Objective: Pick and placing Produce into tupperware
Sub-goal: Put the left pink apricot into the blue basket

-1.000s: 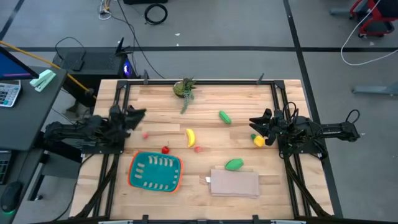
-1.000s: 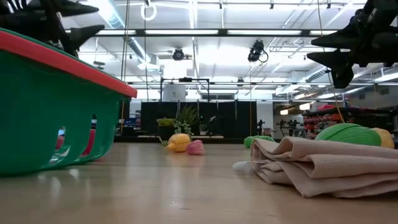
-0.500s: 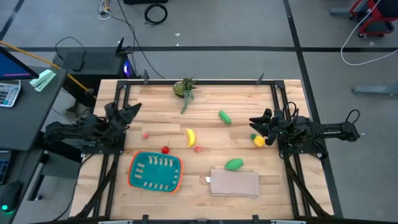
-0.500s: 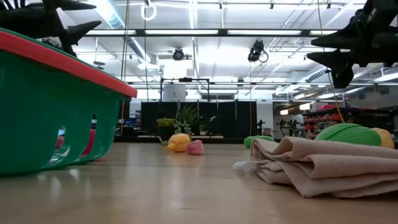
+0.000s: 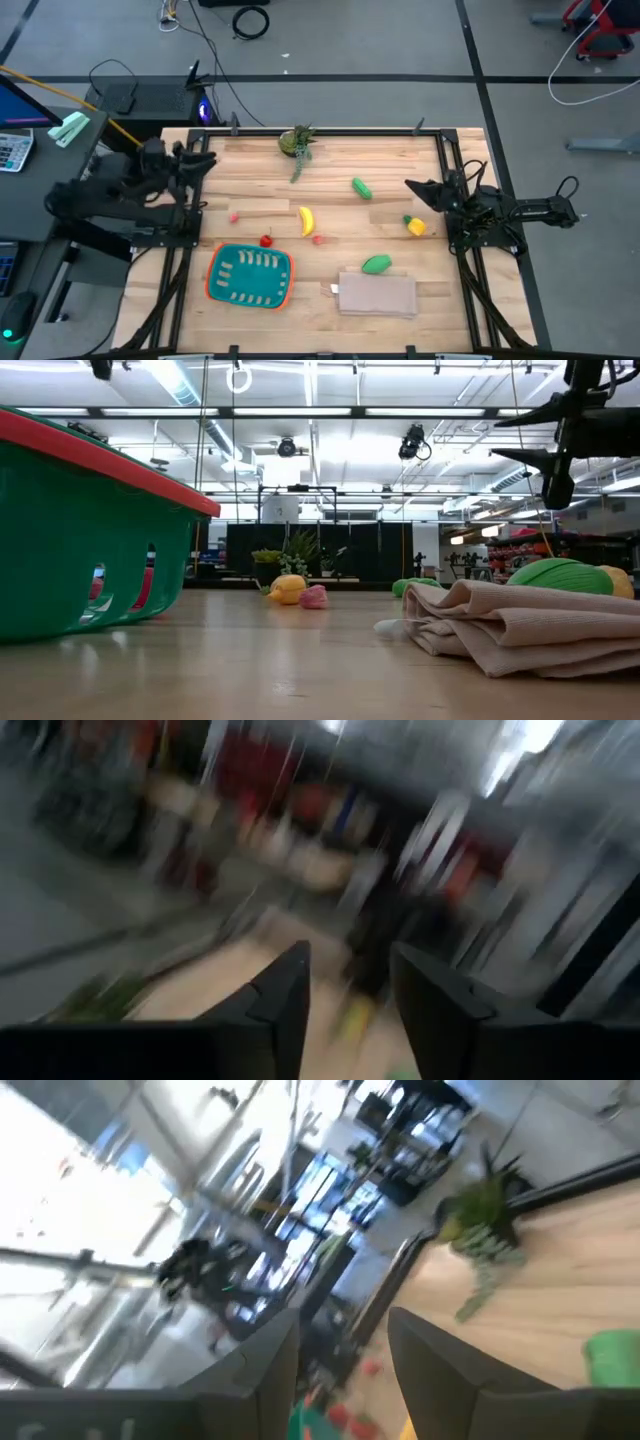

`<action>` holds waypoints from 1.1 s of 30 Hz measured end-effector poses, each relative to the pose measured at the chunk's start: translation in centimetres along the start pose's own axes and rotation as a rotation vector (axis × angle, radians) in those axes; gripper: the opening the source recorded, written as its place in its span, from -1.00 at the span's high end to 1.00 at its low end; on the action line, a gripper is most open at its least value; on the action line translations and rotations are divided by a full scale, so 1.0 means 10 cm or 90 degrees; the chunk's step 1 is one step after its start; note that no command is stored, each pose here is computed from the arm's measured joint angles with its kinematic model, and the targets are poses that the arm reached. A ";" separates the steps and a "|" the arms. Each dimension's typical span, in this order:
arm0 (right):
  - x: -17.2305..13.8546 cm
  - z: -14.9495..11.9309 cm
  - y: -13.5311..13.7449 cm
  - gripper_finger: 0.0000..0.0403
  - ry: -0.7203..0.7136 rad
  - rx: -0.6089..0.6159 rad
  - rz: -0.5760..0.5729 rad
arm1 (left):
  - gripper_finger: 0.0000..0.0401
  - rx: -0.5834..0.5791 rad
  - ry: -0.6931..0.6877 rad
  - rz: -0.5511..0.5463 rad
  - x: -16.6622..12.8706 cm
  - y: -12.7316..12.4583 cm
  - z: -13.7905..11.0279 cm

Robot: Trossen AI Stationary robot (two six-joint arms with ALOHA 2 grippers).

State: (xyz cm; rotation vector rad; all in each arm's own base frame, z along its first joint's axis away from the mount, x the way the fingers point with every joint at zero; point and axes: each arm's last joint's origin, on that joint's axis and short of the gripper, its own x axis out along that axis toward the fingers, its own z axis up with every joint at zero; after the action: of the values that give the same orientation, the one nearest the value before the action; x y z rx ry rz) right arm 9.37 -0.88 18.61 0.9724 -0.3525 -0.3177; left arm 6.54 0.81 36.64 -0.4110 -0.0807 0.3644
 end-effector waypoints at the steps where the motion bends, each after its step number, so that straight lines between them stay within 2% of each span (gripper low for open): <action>1: 0.00 0.00 0.00 0.18 -0.007 -0.003 -0.005 | 0.20 0.029 0.058 0.025 0.00 -0.03 0.07; 5: 0.00 0.01 0.00 0.18 -0.017 -0.007 -0.012 | 0.04 0.130 0.282 0.134 0.06 -0.13 0.25; 8: 0.00 0.01 -0.01 0.18 -0.017 0.000 -0.012 | -0.07 0.141 0.405 0.217 0.14 -0.17 0.27; 12: 0.00 0.01 -0.01 0.18 -0.017 0.000 -0.013 | -0.13 0.078 0.504 0.338 0.30 -0.18 0.13; 15: 0.00 0.01 -0.01 0.18 -0.016 0.000 -0.013 | -0.14 -0.003 0.558 0.427 0.44 -0.17 -0.08; 18: 0.00 0.00 -0.02 0.18 -0.013 -0.006 -0.018 | -0.11 -0.039 0.590 0.501 0.59 -0.12 -0.36; 21: 0.00 -0.01 -0.03 0.18 -0.010 -0.010 -0.023 | -0.06 -0.041 0.619 0.536 0.70 -0.04 -0.64; 26: 0.00 -0.01 -0.04 0.18 -0.006 -0.013 -0.028 | -0.03 -0.144 0.732 0.560 0.77 0.15 -1.06; 33: 0.00 -0.03 -0.06 0.18 0.004 -0.021 -0.041 | -0.03 -0.216 0.720 0.544 0.85 0.41 -1.46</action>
State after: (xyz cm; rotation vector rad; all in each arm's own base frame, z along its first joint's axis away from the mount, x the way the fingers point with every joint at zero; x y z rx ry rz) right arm 9.42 -0.96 17.97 0.9530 -0.3097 -0.3786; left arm 15.31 1.94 21.67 -0.9341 1.1844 0.9100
